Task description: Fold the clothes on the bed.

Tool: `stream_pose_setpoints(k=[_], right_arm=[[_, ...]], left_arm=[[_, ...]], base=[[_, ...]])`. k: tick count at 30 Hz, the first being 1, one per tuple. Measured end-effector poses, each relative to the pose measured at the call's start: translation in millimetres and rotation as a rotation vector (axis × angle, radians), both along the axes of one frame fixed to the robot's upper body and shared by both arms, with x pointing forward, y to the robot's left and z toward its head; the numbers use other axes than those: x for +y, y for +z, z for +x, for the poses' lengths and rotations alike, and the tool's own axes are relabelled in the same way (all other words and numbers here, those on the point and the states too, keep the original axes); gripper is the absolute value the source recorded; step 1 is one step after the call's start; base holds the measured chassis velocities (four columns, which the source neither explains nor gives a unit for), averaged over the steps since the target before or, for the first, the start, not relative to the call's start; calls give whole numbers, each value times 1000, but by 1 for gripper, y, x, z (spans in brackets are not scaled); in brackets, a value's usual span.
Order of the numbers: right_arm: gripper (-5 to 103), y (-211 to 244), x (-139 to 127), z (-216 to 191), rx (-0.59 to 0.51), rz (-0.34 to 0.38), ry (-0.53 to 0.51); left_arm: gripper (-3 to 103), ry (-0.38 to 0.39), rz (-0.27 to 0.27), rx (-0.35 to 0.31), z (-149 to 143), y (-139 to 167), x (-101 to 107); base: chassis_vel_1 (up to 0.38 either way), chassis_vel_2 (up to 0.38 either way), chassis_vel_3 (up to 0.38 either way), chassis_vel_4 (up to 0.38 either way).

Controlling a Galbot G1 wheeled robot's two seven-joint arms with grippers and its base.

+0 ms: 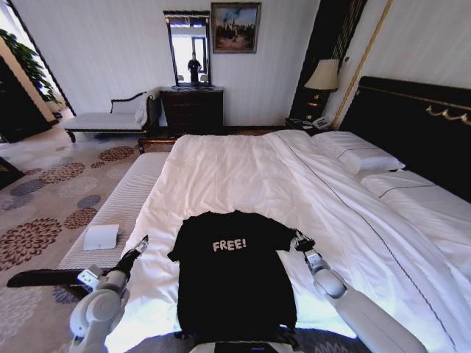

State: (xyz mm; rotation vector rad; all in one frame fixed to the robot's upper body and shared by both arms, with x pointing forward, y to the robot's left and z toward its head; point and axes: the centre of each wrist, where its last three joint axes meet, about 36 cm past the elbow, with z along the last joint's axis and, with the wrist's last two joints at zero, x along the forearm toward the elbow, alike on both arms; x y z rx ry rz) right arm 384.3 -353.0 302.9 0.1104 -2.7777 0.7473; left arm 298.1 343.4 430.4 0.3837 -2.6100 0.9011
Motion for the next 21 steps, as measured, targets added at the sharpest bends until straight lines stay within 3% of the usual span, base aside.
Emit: stream_pose_setpoints(k=[3,4,6,8,9,11,14,21], right_arm=[[44,15,21,-23,117,183,-61],[44,20,29,-28,160,244,-96],[50,22,33,-29,177,268,-110],[61,32,48,-33,290,424,-196],[66,33,51,-33,308,453,-212],[66,34,52,-31,321,474,-225],[84,35,52,-25,343,528,-262],[100,29,47,-18,334,549,-312]], left_arm=[[100,4,0,-2,-1,0,3],[100,4,-1,-3,-1,1,4],[100,5,-1,-3,-1,1,4],[100,5,-1,-5,-1,1,6],[100,5,-1,-5,-1,2,6],[100,5,-1,-6,-1,2,6],[100,6,1,-5,-2,3,7],[100,9,4,-5,-3,3,10]], base=[[0,0,0,0],[0,0,0,0],[0,0,0,0],[0,0,0,0],[0,0,0,0],[0,0,0,0],[0,0,0,0],[0,0,0,0]])
